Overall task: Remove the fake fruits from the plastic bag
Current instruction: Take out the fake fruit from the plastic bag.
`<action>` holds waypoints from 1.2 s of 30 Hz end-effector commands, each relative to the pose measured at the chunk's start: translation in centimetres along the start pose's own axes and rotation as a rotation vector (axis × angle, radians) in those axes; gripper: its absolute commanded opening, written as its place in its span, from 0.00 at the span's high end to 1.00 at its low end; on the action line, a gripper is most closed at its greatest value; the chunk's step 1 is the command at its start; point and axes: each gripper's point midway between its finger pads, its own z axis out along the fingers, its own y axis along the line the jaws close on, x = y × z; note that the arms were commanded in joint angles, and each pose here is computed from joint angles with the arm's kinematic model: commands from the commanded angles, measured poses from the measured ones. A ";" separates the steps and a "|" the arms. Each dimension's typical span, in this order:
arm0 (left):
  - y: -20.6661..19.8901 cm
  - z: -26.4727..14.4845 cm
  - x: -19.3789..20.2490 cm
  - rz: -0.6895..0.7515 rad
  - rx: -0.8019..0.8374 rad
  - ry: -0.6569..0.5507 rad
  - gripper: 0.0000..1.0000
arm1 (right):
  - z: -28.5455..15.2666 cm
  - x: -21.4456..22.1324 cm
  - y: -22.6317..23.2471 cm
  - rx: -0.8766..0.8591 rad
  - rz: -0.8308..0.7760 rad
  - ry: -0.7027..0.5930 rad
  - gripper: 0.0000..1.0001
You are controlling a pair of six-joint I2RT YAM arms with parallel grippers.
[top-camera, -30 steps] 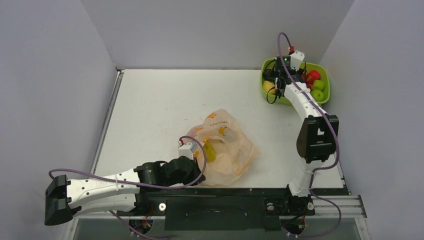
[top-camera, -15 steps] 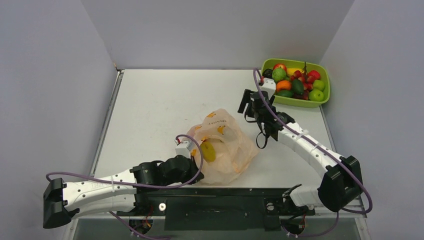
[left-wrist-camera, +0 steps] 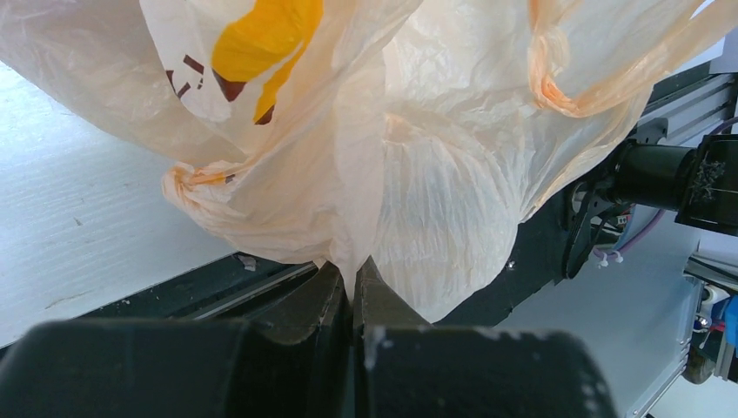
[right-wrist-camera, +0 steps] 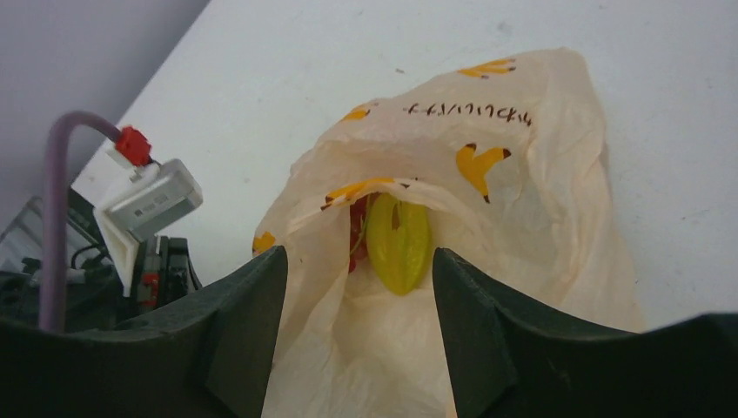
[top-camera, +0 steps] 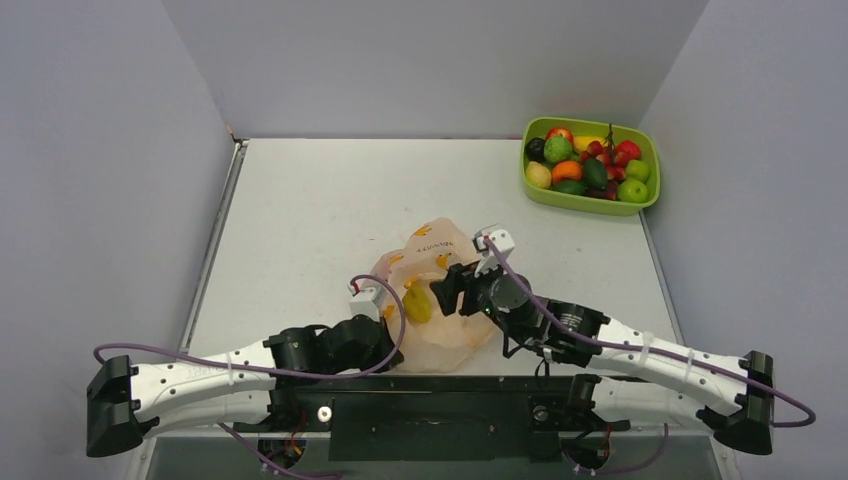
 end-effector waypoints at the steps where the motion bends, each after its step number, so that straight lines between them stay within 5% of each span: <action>1: -0.3 0.3 -0.5 -0.018 0.007 -0.021 1.00 | 1.9 3.9 1.0 -0.025 -0.013 0.058 0.43; 14: 1.1 -0.1 0.1 -0.028 -0.035 -0.004 1.00 | 7.3 11.4 1.7 -0.017 -0.001 0.152 0.44; 36: -0.5 0.3 -0.2 -0.016 -0.013 0.008 1.00 | 12.1 13.6 0.0 0.110 -0.059 0.163 0.24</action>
